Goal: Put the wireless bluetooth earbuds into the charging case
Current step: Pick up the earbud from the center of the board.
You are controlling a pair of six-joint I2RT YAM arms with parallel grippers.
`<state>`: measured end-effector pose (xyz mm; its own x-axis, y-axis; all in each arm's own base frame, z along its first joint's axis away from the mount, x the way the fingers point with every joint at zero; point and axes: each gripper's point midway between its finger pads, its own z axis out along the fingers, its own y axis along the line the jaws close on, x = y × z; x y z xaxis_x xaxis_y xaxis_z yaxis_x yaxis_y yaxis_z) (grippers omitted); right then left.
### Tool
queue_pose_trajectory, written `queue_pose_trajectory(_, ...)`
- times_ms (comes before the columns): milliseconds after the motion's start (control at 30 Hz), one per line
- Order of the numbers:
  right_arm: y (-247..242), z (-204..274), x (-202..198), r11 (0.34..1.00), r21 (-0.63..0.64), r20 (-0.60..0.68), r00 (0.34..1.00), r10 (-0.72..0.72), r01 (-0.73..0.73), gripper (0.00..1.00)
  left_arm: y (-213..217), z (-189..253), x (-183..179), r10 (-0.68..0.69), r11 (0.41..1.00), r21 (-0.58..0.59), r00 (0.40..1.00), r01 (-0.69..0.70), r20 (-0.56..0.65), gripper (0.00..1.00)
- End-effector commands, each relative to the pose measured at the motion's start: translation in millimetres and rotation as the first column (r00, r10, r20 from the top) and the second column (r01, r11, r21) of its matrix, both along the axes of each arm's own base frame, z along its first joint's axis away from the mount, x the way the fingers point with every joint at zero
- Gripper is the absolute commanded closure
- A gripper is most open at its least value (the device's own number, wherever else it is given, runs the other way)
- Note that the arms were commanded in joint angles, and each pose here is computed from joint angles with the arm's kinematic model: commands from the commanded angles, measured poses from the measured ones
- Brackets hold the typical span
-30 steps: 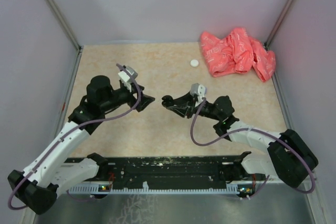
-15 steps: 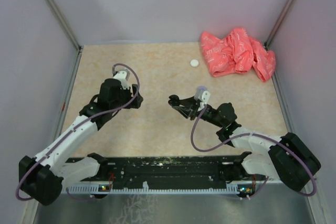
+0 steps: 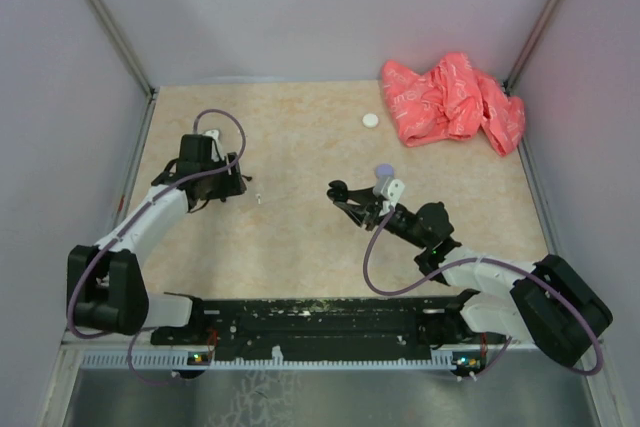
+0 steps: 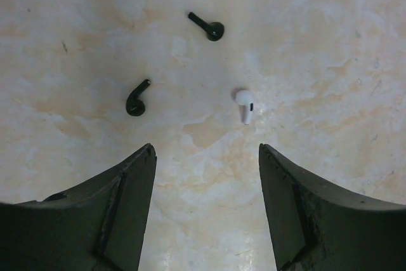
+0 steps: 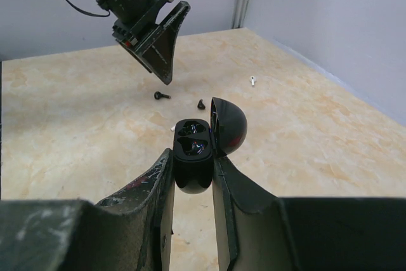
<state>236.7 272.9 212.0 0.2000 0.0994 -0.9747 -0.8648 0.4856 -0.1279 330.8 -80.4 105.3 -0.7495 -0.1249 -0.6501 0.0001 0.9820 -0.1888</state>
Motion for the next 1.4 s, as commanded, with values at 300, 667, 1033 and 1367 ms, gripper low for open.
queue_pose_trajectory(300,-7,20,1,0.999,0.036,0.085,0.996,-0.041,0.038,1.0,31,-30,33,0.028,0.999,-0.028,0.992,-0.032,-0.12,0.39)
queue_pose_trajectory(667,-6,16,3,0.999,0.019,0.084,0.995,-0.046,0.045,1.0,-7,-28,76,-0.326,0.945,-0.064,0.942,0.321,-0.083,0.38)
queue_pose_trajectory(1033,-5,10,5,0.999,-0.002,0.074,0.996,-0.046,0.046,1.0,-36,-49,103,-0.451,0.892,-0.096,0.886,0.442,-0.111,0.39)
queue_pose_trajectory(1367,-4,9,6,0.999,-0.01,0.071,0.997,-0.043,0.044,1.0,-30,-74,81,-0.427,0.904,-0.109,0.872,0.413,-0.241,0.4)
